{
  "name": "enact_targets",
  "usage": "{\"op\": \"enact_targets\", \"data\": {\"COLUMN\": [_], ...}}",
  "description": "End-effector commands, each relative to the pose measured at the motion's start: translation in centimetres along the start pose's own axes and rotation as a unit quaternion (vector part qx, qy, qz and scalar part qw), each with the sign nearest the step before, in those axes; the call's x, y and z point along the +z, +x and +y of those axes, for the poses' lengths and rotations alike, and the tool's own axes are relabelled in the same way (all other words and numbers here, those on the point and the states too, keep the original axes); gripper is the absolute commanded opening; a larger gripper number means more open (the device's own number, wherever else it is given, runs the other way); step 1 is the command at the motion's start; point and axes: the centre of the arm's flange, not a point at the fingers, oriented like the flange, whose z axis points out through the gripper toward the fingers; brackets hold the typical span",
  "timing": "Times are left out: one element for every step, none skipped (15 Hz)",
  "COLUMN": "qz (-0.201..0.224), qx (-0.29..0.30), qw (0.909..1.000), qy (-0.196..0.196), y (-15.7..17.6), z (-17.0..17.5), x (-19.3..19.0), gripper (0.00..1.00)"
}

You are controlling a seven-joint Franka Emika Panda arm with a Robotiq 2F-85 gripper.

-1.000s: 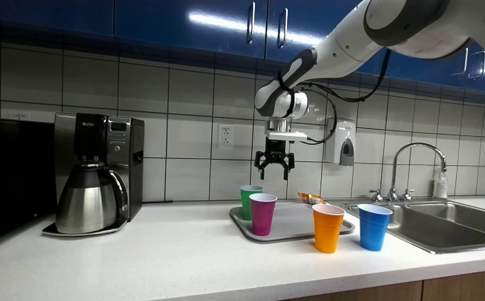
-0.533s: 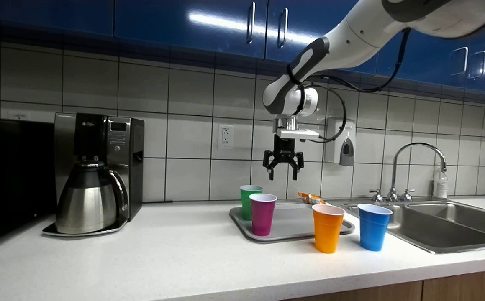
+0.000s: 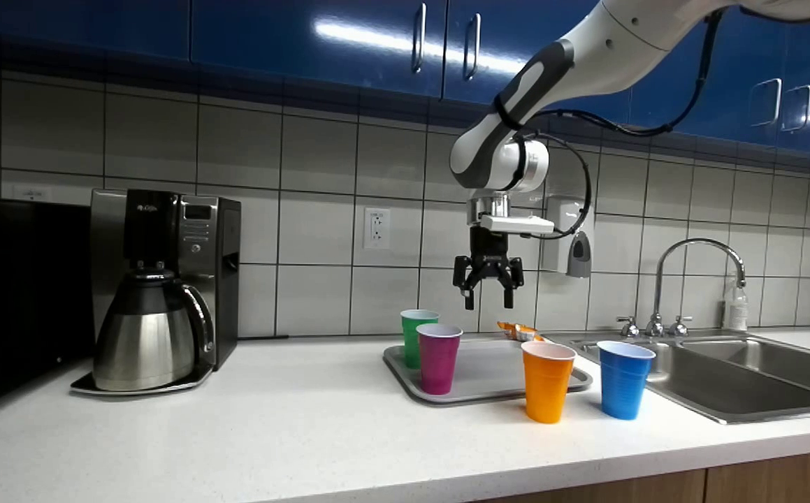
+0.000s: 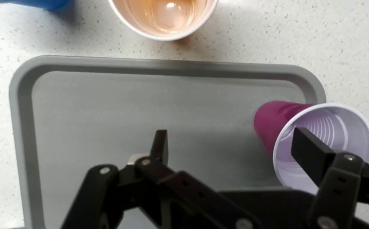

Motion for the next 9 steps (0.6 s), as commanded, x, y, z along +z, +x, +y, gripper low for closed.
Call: {"op": "enact_targets", "data": {"qz": [0.004,0.001,-0.002,-0.006,-0.009,-0.013,-0.017,-0.022,-0.026], "qx": [-0.031,-0.034,-0.038,-0.041,-0.043,-0.042,-0.043,-0.045,-0.045], "qw": [0.9995,0.9994,0.9992,0.9991,0.999,0.9989,0.9988,0.9986,0.9984], "qy": [-0.005,-0.007,-0.009,-0.01,-0.011,-0.014,-0.016,-0.018,-0.022], "y": [-3.5,-3.9,-4.3,-4.7,-5.0,-5.3,-5.5,-5.8,-6.1], "z": [-0.3,-0.5,-0.6,-0.7,-0.8,-0.9,-1.0,-1.1,-1.3], "x": [-0.5,-0.5,-0.6,-0.7,-0.7,-0.7,-0.6,-0.6,-0.5], "gripper": [1.0,1.0,1.0,1.0,1.0,1.0,1.0,1.0,1.0]}}
